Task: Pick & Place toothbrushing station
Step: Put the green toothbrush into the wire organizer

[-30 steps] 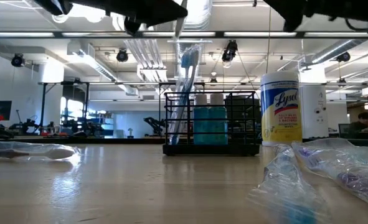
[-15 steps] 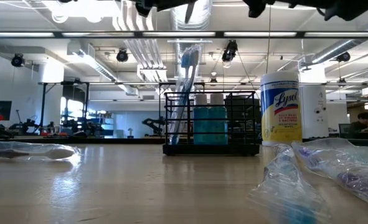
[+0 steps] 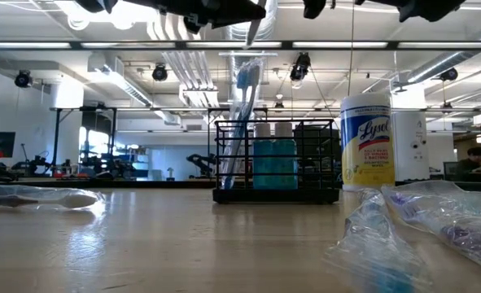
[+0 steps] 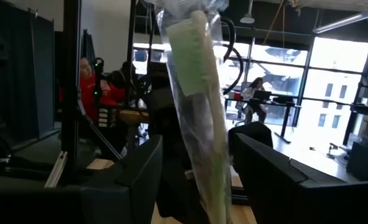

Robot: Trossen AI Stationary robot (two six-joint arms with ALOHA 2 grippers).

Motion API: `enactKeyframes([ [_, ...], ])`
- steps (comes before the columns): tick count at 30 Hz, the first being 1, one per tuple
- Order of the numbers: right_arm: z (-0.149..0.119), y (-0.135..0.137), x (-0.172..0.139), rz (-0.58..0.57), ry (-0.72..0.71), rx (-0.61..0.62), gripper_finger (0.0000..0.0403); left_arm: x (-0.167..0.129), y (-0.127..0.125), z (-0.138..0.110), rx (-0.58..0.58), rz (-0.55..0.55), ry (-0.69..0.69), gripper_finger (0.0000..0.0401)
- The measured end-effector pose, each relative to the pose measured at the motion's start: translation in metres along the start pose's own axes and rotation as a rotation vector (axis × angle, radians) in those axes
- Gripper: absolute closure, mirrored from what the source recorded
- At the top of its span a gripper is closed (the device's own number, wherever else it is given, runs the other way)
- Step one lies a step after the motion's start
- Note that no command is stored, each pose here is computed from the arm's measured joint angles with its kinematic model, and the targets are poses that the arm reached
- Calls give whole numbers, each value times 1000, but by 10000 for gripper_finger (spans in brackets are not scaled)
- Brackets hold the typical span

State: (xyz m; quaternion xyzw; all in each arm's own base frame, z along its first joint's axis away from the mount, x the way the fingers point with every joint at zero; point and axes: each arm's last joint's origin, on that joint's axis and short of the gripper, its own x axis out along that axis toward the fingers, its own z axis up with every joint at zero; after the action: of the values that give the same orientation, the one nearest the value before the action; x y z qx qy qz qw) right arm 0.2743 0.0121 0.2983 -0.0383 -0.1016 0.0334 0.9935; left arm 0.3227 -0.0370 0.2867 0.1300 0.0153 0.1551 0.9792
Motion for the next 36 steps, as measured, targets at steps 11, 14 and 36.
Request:
enactKeyframes([
  [11, -1, 0, 3, 0, 15, -2, 265, 8, -1, -5, 4, 8, 20, 375],
  [14, -1, 0, 3, -5, 16, -3, 296, 8, 0, -5, 4, 7, 21, 375],
  [36, 21, -1, -29, 20, 200, -72, 388, -11, 0, 10, -35, -75, 37, 251],
])
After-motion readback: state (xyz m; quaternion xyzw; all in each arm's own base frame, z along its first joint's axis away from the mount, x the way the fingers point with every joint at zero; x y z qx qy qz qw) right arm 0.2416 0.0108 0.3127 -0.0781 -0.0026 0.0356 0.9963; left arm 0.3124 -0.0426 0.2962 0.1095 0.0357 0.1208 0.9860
